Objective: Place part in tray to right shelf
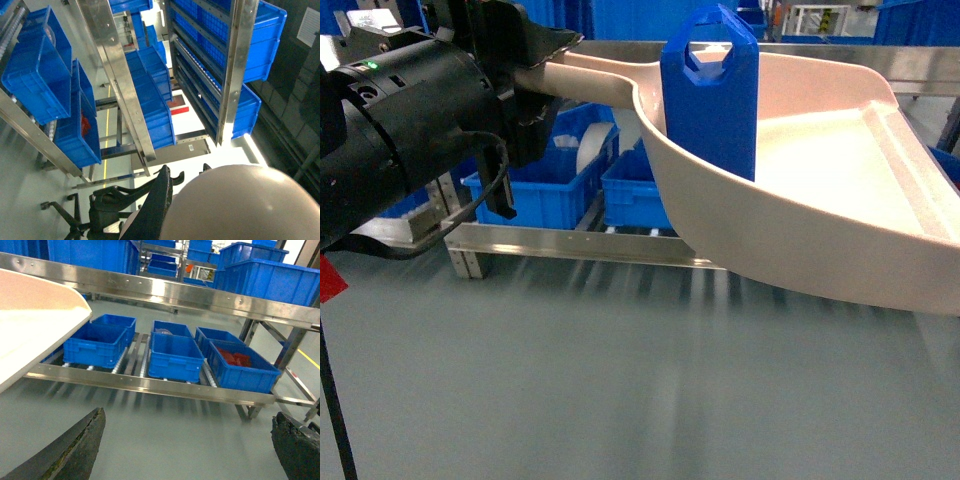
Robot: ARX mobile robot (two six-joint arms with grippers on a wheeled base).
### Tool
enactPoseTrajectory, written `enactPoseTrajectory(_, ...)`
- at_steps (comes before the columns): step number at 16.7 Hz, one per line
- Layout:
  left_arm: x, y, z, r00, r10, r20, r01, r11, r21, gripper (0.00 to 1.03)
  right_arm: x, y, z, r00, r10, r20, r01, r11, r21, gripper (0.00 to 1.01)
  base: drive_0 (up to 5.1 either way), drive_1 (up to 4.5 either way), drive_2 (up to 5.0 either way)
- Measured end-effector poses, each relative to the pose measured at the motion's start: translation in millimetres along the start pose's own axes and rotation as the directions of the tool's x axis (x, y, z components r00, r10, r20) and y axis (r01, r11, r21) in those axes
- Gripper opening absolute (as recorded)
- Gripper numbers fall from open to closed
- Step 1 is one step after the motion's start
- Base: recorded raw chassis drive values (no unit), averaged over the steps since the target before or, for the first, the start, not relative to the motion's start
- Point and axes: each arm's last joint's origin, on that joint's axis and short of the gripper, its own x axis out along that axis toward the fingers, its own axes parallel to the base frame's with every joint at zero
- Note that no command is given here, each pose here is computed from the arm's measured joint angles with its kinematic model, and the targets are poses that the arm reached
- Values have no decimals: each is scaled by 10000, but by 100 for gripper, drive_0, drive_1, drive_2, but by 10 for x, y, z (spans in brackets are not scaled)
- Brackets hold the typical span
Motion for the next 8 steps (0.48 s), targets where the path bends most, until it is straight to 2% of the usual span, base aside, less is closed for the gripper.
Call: enactPoseTrajectory(8,0,1,-1,10000,11,-5,-11,10000,-2,13,-1,-3,3,10000,-42,23,42,10000,10,98,-145,-145,-145)
